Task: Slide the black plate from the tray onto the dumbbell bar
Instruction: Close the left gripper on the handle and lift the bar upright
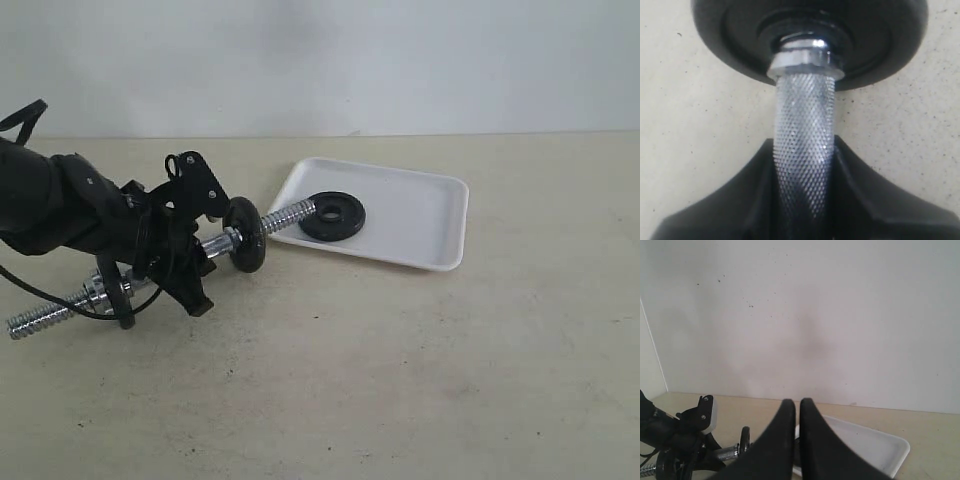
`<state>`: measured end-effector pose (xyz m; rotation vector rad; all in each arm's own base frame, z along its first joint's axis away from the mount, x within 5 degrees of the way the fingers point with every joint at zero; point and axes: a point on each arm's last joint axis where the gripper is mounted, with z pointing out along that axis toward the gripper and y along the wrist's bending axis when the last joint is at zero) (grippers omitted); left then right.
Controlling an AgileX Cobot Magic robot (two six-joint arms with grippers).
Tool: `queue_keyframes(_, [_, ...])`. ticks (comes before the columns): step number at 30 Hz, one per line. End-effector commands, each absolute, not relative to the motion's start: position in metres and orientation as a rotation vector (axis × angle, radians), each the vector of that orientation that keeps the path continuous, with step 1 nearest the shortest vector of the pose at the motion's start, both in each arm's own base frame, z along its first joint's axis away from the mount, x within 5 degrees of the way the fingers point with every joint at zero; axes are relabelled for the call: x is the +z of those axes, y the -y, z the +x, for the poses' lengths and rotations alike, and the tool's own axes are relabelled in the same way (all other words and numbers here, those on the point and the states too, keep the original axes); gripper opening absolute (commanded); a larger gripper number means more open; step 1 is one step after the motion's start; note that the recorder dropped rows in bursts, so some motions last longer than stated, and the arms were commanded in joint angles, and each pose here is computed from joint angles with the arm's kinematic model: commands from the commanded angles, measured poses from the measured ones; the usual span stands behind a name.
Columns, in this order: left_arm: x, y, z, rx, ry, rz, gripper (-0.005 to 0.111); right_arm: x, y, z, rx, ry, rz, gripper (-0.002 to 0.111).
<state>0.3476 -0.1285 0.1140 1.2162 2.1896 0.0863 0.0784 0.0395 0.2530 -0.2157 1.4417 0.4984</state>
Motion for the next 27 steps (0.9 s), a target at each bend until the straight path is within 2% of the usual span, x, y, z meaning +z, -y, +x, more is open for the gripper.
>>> queue_keyframes(1, [0.118, 0.133, 0.347, 0.016, -2.225, 1.154, 0.004, 0.255, -0.039, 0.079, 0.496, -1.442, -0.213, 0.001])
queue_keyframes(12, [0.17, 0.14, 0.348, -0.088, -2.138, 1.082, 0.004, 0.254, -0.039, 0.079, 0.493, -1.444, -0.211, 0.001])
queue_keyframes(27, [0.178, 0.144, 0.34, -0.225, -2.202, 1.006, 0.004, 0.252, -0.04, 0.079, 0.498, -1.465, -0.232, 0.001])
